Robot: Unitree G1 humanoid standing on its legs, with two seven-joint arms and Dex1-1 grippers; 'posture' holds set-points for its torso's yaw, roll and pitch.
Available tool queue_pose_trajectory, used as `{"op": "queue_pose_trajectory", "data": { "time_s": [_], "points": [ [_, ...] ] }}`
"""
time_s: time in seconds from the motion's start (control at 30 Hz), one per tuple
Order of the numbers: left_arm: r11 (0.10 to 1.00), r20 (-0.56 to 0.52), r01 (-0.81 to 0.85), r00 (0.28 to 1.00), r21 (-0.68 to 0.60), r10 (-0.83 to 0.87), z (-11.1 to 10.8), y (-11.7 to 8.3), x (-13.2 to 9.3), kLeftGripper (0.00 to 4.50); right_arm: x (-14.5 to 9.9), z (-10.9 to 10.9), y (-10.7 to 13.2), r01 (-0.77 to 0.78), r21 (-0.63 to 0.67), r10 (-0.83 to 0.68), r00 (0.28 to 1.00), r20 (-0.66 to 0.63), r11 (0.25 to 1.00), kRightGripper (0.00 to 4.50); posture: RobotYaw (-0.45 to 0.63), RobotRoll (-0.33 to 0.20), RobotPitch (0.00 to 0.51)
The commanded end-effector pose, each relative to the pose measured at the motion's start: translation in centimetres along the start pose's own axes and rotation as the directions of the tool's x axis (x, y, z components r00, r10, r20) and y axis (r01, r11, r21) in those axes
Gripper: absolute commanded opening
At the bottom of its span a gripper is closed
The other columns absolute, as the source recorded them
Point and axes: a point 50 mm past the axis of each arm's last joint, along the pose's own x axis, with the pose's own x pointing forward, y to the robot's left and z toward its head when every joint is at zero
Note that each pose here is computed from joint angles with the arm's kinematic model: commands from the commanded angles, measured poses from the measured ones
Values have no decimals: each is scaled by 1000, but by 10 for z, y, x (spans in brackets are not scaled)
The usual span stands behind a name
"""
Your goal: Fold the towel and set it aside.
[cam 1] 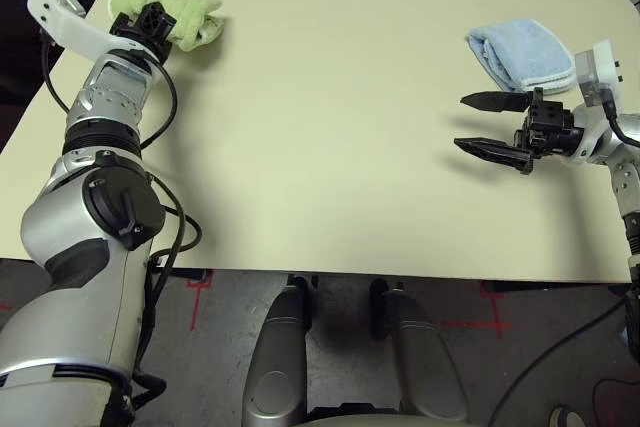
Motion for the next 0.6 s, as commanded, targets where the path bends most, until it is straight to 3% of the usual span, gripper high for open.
{"op": "queue_pose_trajectory", "data": {
  "time_s": [0.03, 0.33, 0.43, 0.6],
  "points": [
    [998, 1, -55, 999, -34, 55, -5, 13, -5, 29, 2, 5, -4, 38, -29, -36, 998, 44, 999, 4500, 86, 0, 273],
    [983, -59, -179, 983, -38, 177, -22, 41, -17, 29, 14, 9, -5, 58, -40, -54, 994, 100, 998, 4500, 92, 0, 276],
    [972, -51, -216, 976, -97, 212, -21, 47, -21, 29, 13, 9, -6, 56, -43, -52, 994, 99, 998, 4500, 90, 0, 277],
    [965, -73, -248, 967, -90, 242, -20, 54, -24, 29, 14, 10, -5, 50, -46, -45, 994, 97, 998, 4500, 92, 0, 277]
  ]
}}
